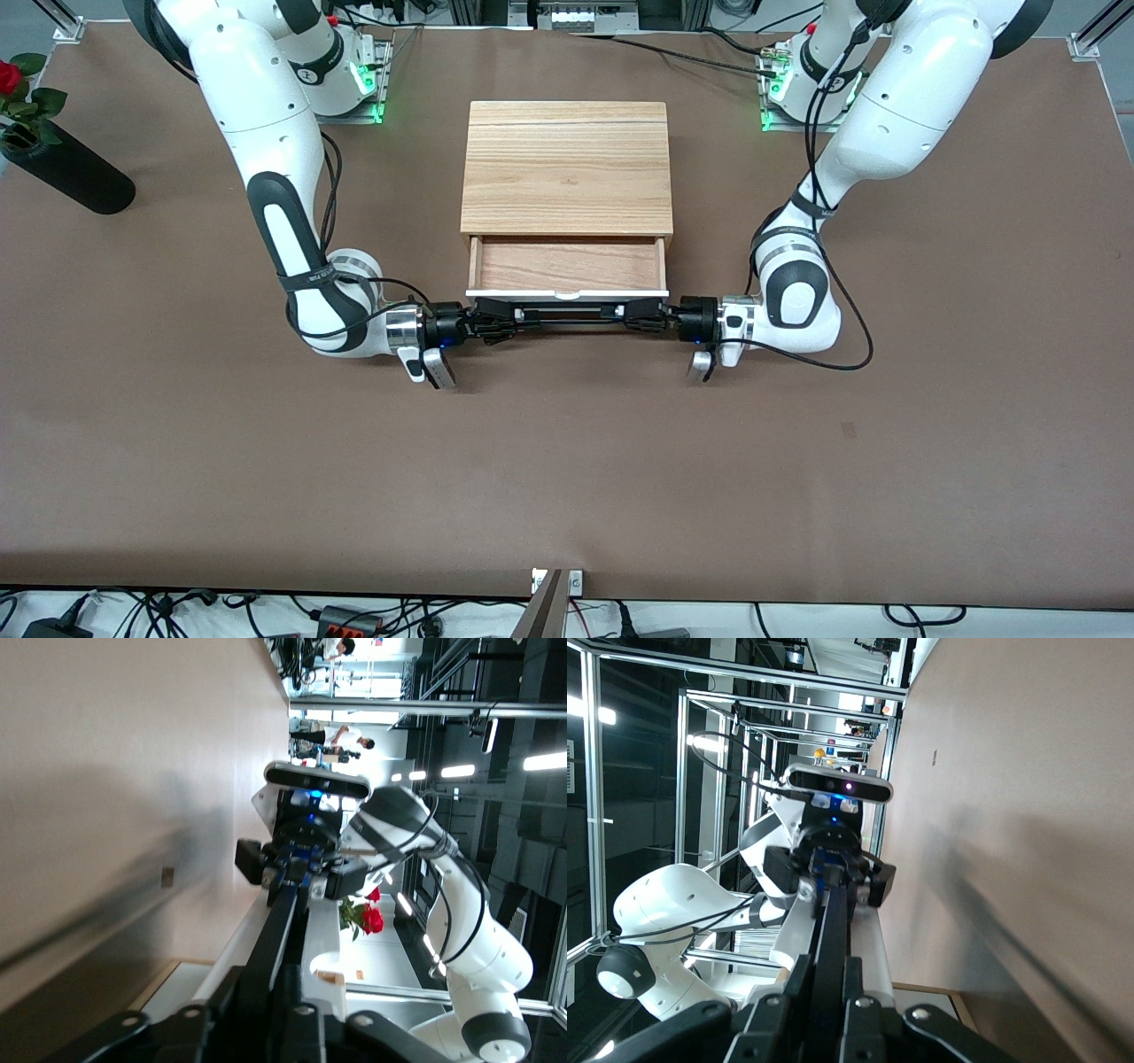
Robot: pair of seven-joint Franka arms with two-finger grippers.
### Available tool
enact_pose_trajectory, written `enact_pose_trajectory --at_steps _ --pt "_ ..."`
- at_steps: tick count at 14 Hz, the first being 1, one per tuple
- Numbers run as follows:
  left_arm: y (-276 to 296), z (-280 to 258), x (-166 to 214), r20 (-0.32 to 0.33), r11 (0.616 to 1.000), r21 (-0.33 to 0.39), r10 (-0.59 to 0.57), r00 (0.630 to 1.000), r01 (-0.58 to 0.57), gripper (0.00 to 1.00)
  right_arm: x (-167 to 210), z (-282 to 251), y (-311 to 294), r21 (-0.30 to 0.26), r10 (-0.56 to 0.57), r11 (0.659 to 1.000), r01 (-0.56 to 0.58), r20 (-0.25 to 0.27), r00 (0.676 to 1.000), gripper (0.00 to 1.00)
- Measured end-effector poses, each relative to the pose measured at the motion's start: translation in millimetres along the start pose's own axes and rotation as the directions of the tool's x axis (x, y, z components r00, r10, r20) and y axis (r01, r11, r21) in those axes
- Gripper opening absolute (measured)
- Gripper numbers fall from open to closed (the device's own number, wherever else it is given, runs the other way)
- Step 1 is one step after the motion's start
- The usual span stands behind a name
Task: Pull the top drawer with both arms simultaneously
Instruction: 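Pull the handle outward with the left gripper and the right gripper together, then open the left gripper and the right gripper, releasing the handle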
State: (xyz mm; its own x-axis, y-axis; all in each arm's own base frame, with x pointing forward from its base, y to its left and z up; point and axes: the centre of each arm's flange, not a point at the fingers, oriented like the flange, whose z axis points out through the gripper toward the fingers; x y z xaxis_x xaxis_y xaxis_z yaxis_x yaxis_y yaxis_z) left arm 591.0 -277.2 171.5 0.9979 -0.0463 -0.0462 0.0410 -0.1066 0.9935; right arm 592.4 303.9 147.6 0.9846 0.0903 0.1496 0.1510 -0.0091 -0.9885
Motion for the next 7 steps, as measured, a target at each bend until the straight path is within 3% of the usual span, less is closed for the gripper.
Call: enact_pose_trajectory --at_steps 2,7 --pt "7 -7 9 -0.016 1.000 -0.004 0.005 1.000 -0.005 0.52 0 1 4 -0.002 -0.005 1.000 0.005 0.001 1.000 0.28" --pt "11 -20 20 -0.032 0.999 0.010 0.032 0.999 -0.032 0.99 -3 -1 15 -0.038 -0.031 0.999 0.031 -0.010 0.999 0.78"
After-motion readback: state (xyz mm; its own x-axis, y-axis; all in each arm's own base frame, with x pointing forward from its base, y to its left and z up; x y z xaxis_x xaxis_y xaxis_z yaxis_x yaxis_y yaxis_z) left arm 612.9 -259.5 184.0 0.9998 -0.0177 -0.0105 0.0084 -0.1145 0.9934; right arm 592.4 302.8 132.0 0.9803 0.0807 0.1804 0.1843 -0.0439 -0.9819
